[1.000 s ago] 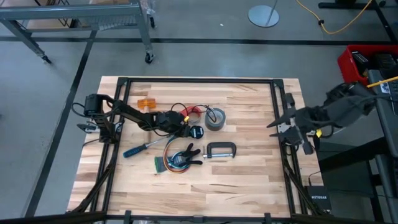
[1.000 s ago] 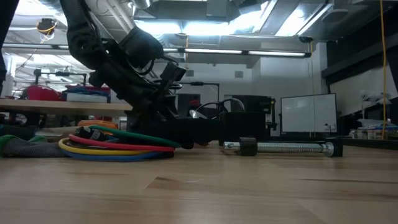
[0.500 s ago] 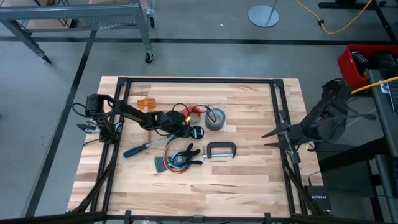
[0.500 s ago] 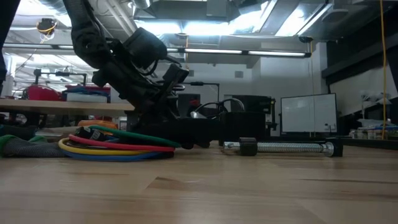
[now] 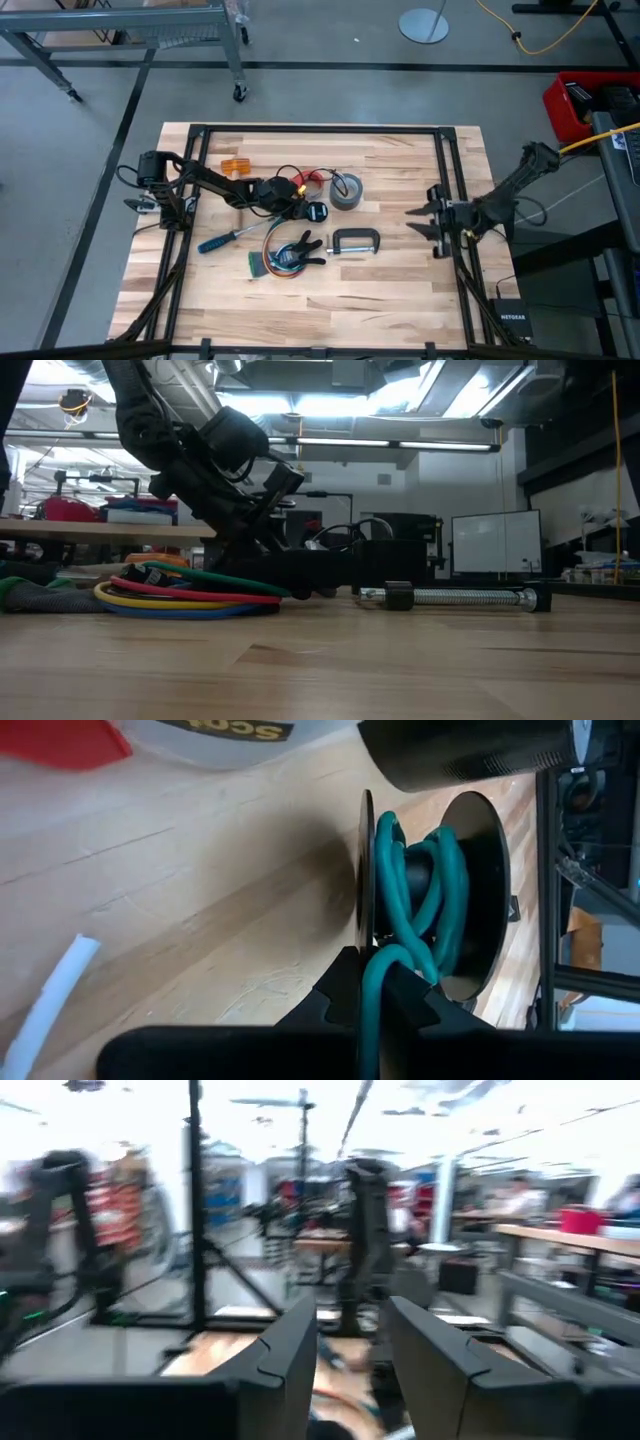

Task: Coil cords
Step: Put down the spool with the blue wire on the table

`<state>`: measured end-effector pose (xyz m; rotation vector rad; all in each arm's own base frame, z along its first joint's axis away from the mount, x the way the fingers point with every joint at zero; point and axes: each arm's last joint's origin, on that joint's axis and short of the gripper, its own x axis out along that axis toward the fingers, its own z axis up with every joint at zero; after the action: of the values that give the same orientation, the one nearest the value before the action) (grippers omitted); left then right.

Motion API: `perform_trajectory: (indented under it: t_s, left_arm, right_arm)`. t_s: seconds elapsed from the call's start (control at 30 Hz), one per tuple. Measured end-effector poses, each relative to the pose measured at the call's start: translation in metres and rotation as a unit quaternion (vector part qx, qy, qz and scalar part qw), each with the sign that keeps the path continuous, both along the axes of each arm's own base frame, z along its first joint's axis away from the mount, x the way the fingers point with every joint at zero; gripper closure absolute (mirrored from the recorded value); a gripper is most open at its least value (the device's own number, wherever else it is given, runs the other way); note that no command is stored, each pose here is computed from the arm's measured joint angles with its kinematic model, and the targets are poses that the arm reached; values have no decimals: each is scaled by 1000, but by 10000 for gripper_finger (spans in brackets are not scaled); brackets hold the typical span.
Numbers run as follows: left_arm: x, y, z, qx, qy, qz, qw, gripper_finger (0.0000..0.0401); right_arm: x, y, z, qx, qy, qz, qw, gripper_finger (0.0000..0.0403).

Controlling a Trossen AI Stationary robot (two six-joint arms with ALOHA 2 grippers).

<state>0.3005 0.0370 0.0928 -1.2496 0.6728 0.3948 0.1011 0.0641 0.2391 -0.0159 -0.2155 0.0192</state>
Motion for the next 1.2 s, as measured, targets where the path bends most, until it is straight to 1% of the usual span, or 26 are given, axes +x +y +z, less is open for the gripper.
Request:
perform_trajectory:
  t_s: [0.13, 0.23, 0.3, 0.6, 0.67, 0.73, 0.9, 1.2]
  left_arm:
    - [-1, 0, -1, -28, 13, 16, 999, 401]
    - [-3, -1, -3, -45, 30, 25, 998, 401]
    - [-4, -1, -4, -51, 41, 30, 997, 401]
    - [-6, 4, -5, -60, 51, 46, 996, 401]
    - [-7, 6, -5, -60, 51, 50, 996, 400]
    - [-7, 9, -5, -56, 49, 49, 996, 396]
    - [-7, 13, -4, -49, 47, 55, 996, 367]
    - [-8, 14, -3, -57, 47, 67, 995, 286]
  right_arm:
    - [6, -12, -20, 7, -1, -56, 998, 274]
    - [10, -21, -29, 22, 8, -89, 996, 274]
    - [13, -26, -33, 24, 17, -104, 994, 274]
    - [20, -46, -40, 16, 41, -154, 987, 274]
    - [21, -50, -44, 19, 59, -159, 985, 274]
    - [23, -54, -49, 21, 79, -151, 985, 274]
    - [24, -60, -57, 32, 117, -124, 985, 274]
    - [25, -67, -59, 42, 125, -132, 982, 274]
